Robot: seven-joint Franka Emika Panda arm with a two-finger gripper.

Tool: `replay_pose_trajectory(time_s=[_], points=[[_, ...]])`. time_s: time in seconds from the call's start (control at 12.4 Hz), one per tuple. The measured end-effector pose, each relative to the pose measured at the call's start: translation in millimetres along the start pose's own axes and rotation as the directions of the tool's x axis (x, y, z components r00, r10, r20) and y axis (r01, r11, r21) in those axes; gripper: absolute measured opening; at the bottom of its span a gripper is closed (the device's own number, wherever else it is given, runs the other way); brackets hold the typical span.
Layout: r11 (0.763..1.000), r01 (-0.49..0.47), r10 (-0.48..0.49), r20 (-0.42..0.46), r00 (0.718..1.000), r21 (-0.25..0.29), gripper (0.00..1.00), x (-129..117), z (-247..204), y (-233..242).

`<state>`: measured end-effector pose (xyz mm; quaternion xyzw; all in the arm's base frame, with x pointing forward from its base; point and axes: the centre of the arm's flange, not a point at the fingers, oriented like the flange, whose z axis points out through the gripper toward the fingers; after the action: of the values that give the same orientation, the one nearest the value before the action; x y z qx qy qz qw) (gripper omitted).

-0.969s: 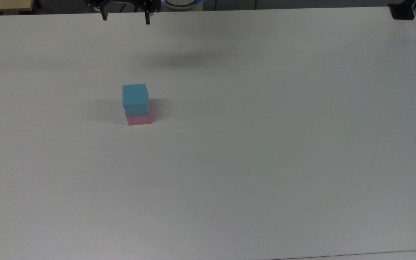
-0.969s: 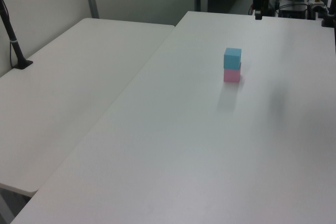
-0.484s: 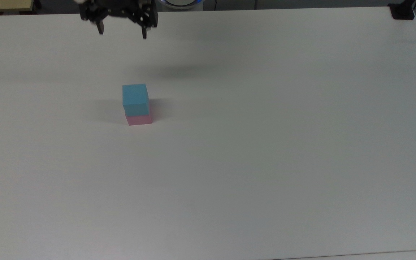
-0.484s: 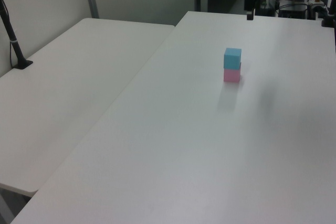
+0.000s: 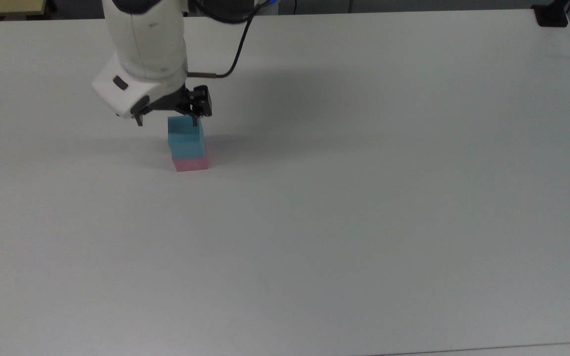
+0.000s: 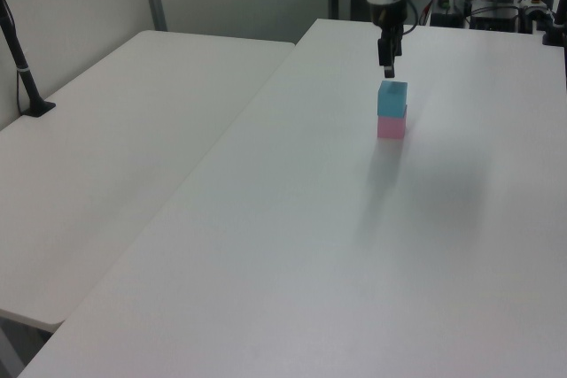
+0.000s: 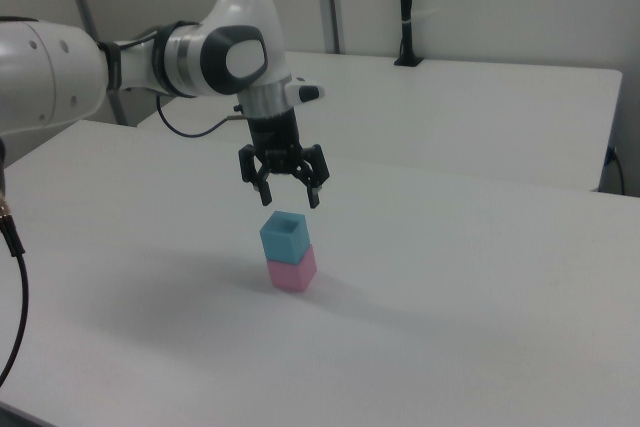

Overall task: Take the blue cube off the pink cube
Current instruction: 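Lower the open gripper onto the light-blue cube atop the pink cube, then close the gripper on the light-blue cube and lift it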

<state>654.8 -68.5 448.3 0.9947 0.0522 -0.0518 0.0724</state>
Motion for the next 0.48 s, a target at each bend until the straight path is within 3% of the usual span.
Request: replay_pose_trajectory(time_s=[0.4, 0.48], points=[[0.997, 0.064, -0.062, 0.045, 0.997, -0.039, 1.0, 14.0, 56.1, -30.8], [0.997, 0.071, -0.069, 0.054, 0.996, -0.042, 0.94, 12.9, 66.0, -33.3]])
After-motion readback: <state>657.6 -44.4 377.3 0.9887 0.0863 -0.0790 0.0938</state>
